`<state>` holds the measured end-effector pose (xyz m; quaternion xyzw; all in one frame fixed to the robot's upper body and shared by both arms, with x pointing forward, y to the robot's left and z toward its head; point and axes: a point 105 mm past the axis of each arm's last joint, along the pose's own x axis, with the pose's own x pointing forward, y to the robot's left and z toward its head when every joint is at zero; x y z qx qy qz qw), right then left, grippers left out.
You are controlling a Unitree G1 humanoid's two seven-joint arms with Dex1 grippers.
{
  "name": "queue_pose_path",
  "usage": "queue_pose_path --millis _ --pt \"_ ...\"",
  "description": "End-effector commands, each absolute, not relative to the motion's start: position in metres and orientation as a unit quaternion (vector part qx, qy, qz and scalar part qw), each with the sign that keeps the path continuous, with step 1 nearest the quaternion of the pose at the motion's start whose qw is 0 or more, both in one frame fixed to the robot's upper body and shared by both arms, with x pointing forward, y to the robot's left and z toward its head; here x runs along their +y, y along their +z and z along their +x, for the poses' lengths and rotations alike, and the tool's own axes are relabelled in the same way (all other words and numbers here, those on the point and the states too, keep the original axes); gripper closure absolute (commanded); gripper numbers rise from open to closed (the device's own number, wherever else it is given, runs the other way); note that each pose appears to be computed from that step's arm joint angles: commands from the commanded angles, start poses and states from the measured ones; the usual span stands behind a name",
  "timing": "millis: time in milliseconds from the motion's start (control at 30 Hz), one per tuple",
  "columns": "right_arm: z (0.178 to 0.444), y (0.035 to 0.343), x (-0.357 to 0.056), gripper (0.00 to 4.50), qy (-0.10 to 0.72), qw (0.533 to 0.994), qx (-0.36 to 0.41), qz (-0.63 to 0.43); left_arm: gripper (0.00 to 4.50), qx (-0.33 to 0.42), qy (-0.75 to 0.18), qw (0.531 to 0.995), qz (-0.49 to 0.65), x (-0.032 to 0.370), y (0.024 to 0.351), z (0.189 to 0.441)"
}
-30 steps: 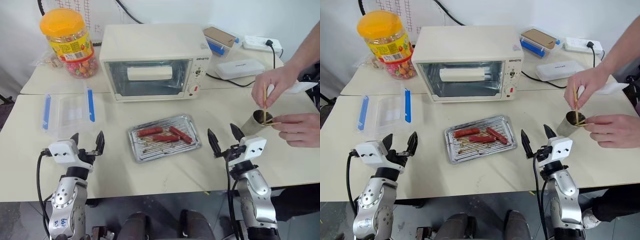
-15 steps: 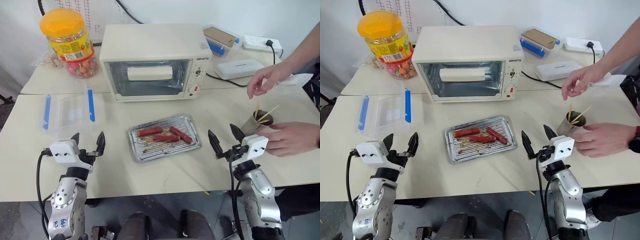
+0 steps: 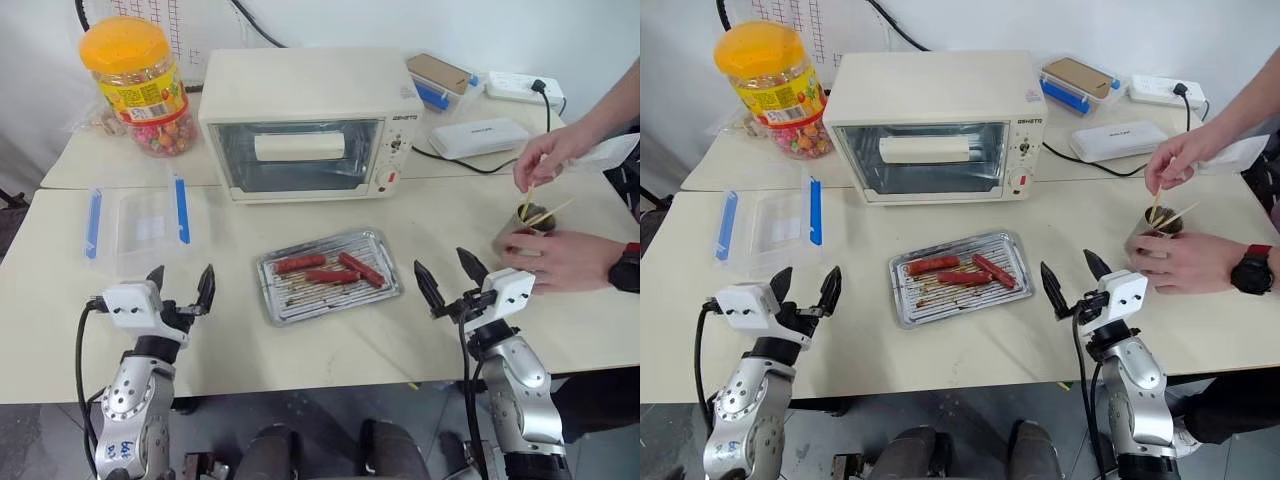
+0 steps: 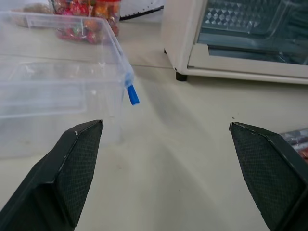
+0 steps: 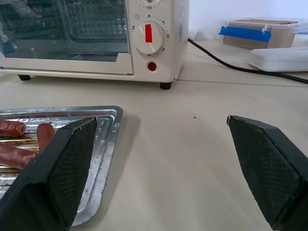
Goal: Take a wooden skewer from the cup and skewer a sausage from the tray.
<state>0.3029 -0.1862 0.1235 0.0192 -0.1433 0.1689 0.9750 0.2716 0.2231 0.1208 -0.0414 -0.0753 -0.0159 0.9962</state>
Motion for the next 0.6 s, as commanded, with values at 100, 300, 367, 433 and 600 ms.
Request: queue_pose_path --millis 100,300,367,433,600 --pt "0.305 0.134 -0.19 0.0 0.162 0.972 -0.168 0.013 0.03 -0.097 -0.034 0.994 -0.027 0.219 0.136 0.269" --pt "0.308 0.137 -0.19 0.0 0.17 0.97 -0.174 0.011 0.03 -0.087 -0.054 0.994 -0.026 0.217 0.133 0.265" --pt "0.307 0.139 -0.188 0.0 0.187 0.967 -0.174 0.012 0.03 -0.084 -0.069 0.994 -0.028 0.215 0.132 0.264" --pt "0.303 0.141 -0.184 0.0 0.222 0.96 -0.172 0.008 0.03 -0.079 -0.109 0.991 -0.02 0.209 0.132 0.261" --pt "0.287 0.145 -0.178 0.0 0.324 0.933 -0.152 -0.044 0.03 -0.064 -0.219 0.973 0.03 0.199 0.132 0.243"
